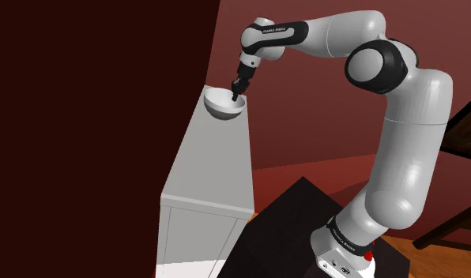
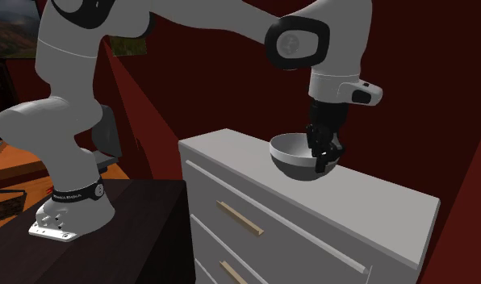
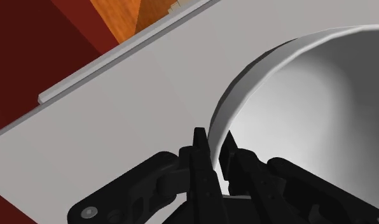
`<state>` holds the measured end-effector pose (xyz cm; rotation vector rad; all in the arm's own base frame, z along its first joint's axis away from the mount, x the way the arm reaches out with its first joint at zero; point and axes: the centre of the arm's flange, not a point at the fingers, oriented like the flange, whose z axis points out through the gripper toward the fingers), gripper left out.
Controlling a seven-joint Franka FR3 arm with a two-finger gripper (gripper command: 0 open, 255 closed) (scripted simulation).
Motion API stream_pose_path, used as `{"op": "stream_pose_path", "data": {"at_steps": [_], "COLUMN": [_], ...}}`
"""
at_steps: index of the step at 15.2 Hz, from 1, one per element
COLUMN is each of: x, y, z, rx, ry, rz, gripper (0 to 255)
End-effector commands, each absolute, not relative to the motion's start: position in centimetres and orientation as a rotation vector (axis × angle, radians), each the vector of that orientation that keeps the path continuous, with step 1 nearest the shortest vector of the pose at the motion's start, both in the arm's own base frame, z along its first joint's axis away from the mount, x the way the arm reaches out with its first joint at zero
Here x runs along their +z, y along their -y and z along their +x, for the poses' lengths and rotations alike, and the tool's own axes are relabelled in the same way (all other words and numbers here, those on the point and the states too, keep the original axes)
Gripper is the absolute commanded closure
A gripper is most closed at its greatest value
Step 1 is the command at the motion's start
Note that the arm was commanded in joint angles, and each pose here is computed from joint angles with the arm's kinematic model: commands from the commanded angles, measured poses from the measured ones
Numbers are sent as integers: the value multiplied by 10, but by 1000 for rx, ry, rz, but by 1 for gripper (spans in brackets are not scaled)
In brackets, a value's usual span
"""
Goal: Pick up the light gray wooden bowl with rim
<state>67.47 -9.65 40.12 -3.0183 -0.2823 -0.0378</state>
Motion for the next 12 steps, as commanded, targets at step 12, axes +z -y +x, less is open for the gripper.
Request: {"op": "stream_pose_path", "data": {"at_steps": [12], "x": [433], "y": [97], "z": [675], "rx": [-37], "ry": [283], "rz": [-3018], "gripper": [255]}}
